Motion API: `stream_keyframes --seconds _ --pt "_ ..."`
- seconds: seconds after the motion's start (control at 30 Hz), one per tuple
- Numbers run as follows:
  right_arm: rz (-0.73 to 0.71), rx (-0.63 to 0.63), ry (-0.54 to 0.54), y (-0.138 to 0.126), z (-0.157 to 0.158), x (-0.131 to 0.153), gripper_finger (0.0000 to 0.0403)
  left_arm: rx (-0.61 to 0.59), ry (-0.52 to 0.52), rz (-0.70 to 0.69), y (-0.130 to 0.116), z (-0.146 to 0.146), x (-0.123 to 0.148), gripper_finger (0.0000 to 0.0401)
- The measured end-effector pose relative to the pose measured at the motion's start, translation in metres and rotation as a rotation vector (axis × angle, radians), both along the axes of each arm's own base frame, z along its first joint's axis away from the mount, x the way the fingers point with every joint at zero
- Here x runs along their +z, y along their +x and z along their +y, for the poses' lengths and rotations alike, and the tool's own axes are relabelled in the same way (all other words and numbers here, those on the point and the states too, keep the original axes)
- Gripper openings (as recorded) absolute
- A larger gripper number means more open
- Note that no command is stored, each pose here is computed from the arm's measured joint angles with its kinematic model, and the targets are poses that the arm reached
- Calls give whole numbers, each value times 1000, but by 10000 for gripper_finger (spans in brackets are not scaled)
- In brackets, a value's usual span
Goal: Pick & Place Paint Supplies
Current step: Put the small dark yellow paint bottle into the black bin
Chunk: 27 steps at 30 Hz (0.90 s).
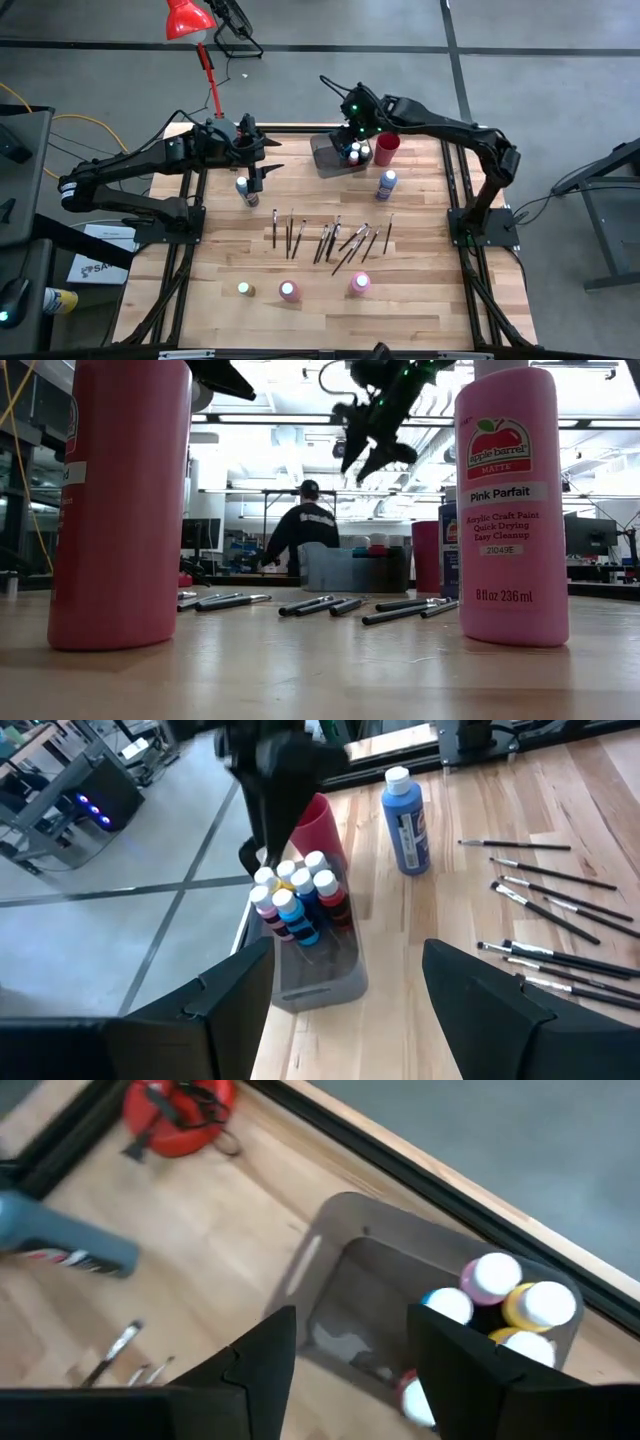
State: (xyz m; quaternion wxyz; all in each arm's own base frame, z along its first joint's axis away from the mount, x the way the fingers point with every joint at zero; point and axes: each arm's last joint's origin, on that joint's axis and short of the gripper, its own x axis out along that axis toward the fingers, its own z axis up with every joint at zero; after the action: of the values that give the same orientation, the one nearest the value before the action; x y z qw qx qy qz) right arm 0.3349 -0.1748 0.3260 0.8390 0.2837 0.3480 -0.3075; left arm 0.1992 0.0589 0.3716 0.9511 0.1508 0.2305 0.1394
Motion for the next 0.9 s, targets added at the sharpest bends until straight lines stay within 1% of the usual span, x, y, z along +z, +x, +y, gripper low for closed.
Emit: stream_keyframes --seconds 0.1,0.2,0.5,0.73,0.9 --pt "-21 22 -3 -4 15 12 182 0 -3 9 0 0 -1 251" --pt "-16 16 32 -11 29 20 179 0 -6 20 -1 0 -2 251" --pt "114 11 170 -31 76 28 176 -23 -11 24 -1 -1 -2 251" --pt "126 15 216 -31 105 32 176 -25 -12 31 -1 -1 -3 251" --pt "134 36 229 -29 122 31 176 -76 -55 72 -10 -5 -5 251"
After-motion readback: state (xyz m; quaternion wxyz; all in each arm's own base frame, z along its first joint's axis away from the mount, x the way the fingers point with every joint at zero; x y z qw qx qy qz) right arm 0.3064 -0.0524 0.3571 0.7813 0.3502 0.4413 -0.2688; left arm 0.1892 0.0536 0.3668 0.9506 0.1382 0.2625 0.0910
